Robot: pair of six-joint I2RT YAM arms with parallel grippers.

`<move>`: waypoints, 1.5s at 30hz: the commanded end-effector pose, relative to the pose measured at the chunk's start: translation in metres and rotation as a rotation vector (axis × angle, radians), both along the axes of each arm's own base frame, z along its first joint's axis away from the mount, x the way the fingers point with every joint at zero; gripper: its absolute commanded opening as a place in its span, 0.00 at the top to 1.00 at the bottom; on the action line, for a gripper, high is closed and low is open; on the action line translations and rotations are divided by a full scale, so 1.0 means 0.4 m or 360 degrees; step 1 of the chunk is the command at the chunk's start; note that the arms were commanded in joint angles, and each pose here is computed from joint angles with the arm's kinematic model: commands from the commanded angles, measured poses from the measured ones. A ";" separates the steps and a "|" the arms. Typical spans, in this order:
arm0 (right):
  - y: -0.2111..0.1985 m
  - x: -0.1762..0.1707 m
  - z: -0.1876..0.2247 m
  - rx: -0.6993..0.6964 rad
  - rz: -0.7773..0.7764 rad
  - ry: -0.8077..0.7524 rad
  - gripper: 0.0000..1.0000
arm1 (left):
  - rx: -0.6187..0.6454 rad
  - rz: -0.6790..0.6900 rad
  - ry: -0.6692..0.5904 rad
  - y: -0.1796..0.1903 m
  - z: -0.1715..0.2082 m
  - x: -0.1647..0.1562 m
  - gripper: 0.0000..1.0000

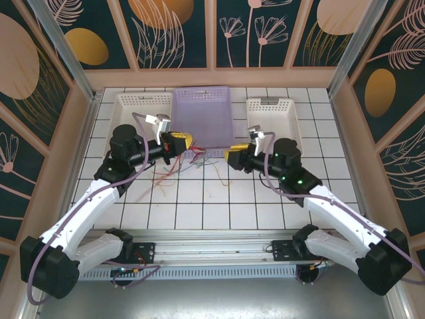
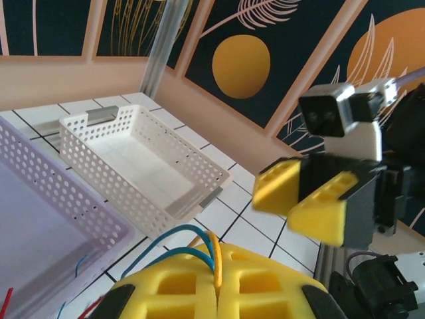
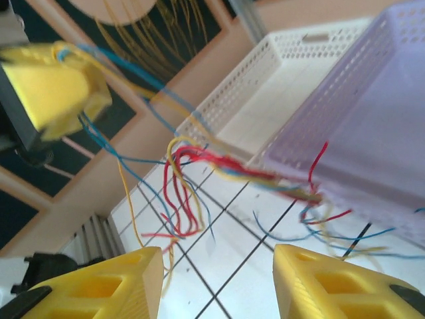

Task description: Untangle the cables

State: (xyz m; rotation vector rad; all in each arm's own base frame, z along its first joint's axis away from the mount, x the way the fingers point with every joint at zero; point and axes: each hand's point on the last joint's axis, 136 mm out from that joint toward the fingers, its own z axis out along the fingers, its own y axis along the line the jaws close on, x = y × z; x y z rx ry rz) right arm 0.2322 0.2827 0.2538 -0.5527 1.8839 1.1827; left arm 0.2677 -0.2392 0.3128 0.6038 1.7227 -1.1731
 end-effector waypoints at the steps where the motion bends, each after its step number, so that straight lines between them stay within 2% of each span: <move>1: 0.038 -0.004 0.005 -0.0046 0.0033 -0.0136 0.52 | -0.0056 -0.0035 -0.0096 -0.004 0.041 -0.017 1.00; 6: 0.065 0.008 -0.040 -0.0056 0.0061 -0.0036 0.53 | -0.0058 -0.0037 -0.0105 -0.003 0.044 -0.019 1.00; 9: 0.071 -0.005 -0.042 0.0080 0.0075 0.0038 0.52 | -0.0064 -0.0040 -0.0103 -0.003 0.046 -0.019 1.00; 11: 0.082 -0.040 -0.026 0.0224 0.0182 0.0056 0.51 | -0.0064 -0.0043 -0.0103 -0.004 0.045 -0.021 1.00; 13: 0.095 -0.064 -0.015 0.0267 0.0223 0.0026 0.49 | -0.0064 -0.0046 -0.0102 -0.005 0.043 -0.021 1.00; 16: 0.113 -0.062 -0.030 0.0192 0.0172 -0.0040 0.48 | -0.0071 -0.0059 -0.0096 -0.007 0.044 -0.022 1.00; 24: 0.154 -0.045 -0.002 0.0328 0.0183 -0.0085 0.48 | -0.0071 -0.0075 -0.0094 -0.009 0.042 -0.026 1.00; 29: 0.151 0.006 -0.036 0.0275 0.0026 -0.0007 0.49 | -0.0075 -0.0080 -0.0102 -0.008 0.045 -0.030 1.00; 35: 0.114 0.056 -0.109 0.0092 -0.0199 -0.0019 0.50 | -0.0110 -0.0119 -0.0121 -0.010 0.062 -0.045 1.00; 41: 0.119 0.075 -0.193 -0.0037 -0.0226 0.0013 0.54 | -0.0146 -0.0155 -0.0141 -0.010 0.077 -0.061 1.00; 45: 0.130 0.091 -0.209 -0.0059 -0.0237 -0.0020 0.55 | -0.0162 -0.0180 -0.0149 -0.011 0.082 -0.070 1.00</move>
